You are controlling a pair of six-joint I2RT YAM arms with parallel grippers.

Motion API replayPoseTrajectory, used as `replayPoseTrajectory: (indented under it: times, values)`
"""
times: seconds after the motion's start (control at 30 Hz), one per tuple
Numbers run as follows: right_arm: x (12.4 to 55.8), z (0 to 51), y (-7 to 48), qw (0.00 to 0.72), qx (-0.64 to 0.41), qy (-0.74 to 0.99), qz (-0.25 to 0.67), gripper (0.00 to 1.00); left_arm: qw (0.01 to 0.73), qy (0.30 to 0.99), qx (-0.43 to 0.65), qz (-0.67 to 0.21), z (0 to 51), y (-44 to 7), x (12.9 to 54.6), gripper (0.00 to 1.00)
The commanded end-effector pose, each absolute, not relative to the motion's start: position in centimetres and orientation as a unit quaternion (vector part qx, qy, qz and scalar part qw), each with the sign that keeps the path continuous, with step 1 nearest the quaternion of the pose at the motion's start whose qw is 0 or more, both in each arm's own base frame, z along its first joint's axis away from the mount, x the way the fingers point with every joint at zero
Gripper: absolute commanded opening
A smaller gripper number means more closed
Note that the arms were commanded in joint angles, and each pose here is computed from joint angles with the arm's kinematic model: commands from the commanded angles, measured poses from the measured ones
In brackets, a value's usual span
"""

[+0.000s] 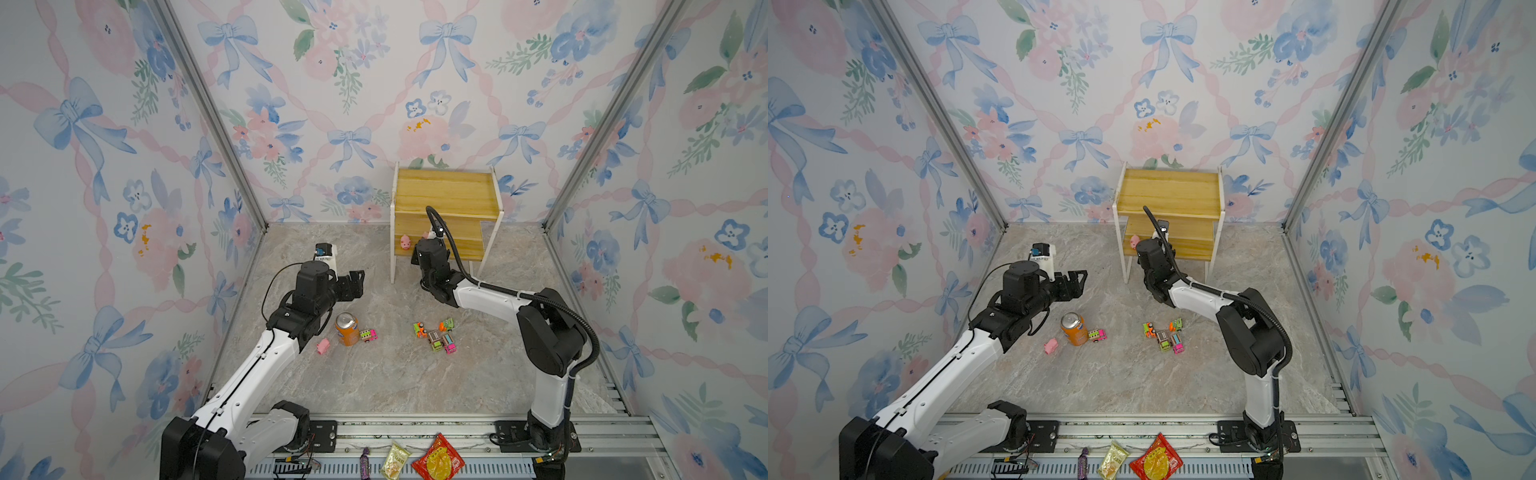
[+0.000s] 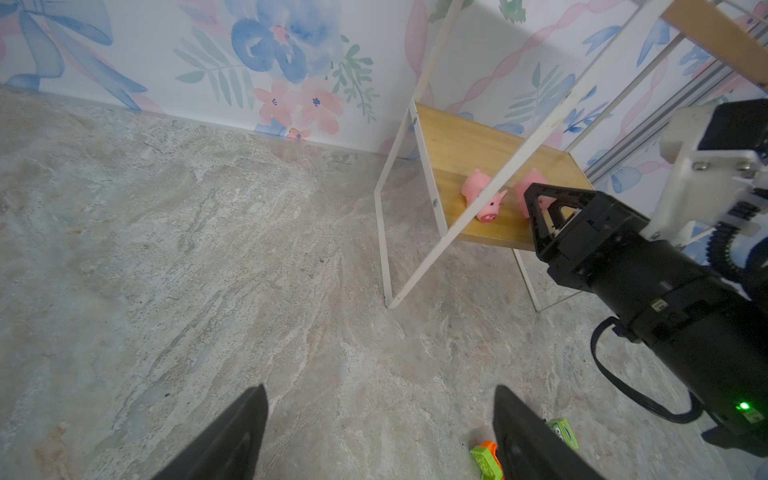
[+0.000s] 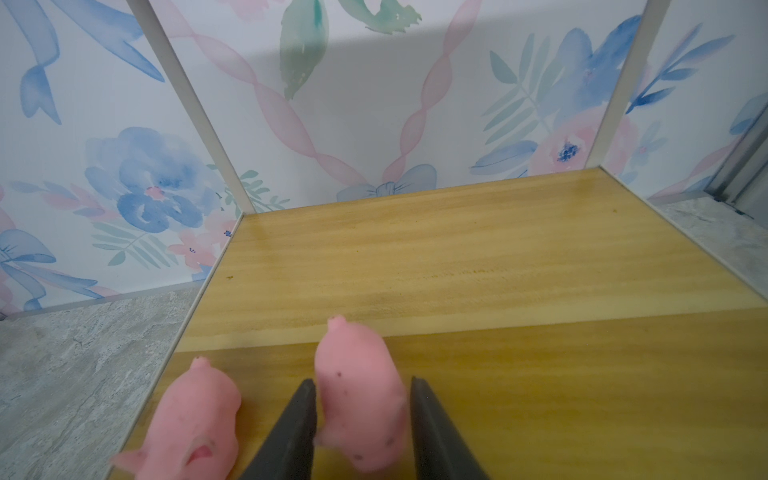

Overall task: Place and organize the plastic toys onto the shelf
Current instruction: 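Carry the pig with the right gripper onto the lower shelf tier, then set the pig beside the other pig and open the right gripper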

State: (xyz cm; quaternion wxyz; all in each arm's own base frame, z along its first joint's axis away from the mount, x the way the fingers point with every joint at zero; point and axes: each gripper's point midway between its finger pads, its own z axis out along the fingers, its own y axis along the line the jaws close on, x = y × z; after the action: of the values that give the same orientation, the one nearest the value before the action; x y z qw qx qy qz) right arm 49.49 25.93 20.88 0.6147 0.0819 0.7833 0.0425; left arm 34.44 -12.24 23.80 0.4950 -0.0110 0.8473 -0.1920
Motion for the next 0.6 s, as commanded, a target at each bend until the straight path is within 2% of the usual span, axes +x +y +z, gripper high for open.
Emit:
replayPoseTrajectory:
  times: [0.0,0.1,0.57]
  values:
    - [50.0,21.4,25.7,0.616,0.092,0.781,0.042,0.41,0.501,0.843,-0.009,-0.196,24.2,-12.1,34.3,0.86]
    - [49.9,22.2,25.5,0.622,0.096,0.776,0.048,0.46,0.501,0.843,-0.009,-0.196,24.2,-12.1,34.3,0.86]
    - [46.7,26.1,24.9,0.644,0.088,0.753,0.096,0.58,0.505,0.841,-0.011,-0.193,24.4,-11.8,34.3,0.86]
